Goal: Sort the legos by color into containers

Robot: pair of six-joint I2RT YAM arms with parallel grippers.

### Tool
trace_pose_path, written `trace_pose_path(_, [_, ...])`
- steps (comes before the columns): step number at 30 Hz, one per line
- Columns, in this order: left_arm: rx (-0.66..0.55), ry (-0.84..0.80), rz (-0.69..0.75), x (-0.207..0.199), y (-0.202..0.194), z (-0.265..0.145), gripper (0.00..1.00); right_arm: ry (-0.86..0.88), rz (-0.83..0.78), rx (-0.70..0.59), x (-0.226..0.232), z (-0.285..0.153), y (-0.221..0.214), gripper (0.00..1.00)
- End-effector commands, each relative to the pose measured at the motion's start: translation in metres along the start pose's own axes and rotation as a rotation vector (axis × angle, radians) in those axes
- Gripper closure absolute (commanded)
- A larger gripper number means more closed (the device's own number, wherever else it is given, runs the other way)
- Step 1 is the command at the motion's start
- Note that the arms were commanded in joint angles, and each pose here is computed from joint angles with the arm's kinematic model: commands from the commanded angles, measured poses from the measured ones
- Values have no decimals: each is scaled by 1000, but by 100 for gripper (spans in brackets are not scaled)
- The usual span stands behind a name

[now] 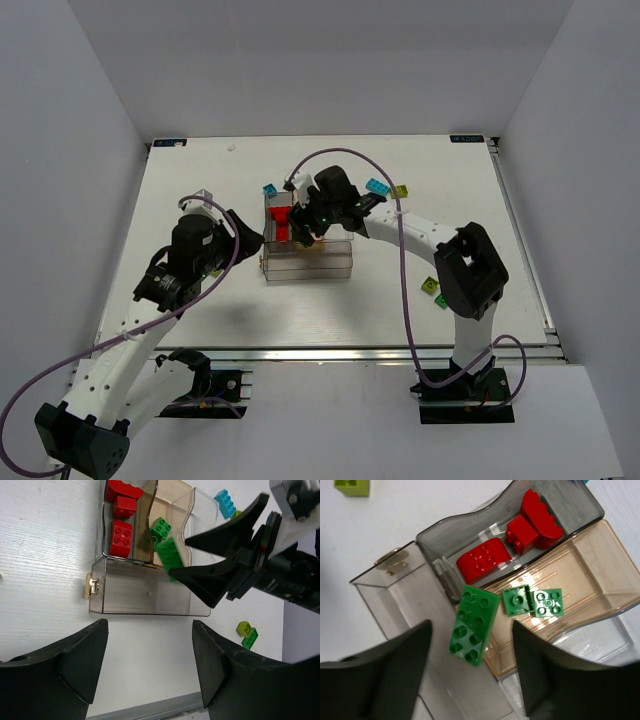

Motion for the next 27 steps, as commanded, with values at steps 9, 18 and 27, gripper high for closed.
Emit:
trace_pose_path(9, [-7, 56, -8, 6, -2, 0, 23, -117, 152, -152, -32, -64, 34, 96])
trace_pose_path(18, [3, 112, -19, 14, -12, 1, 27, -160, 334, -55, -64, -161, -55, 100])
trace_pose_path(27, [31, 294, -50, 31, -22, -6, 41, -93, 126, 473, -84, -220, -155, 51])
Point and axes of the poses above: each gripper's point midway between its finger pads, its own z axis out along the fingers, its own x axis along the line the jaws close on, y = z × x, the point moved 10 cm from there along -z, back along the fingers, and after that the axes turned 15 degrees about z, right-handed, at the moved point
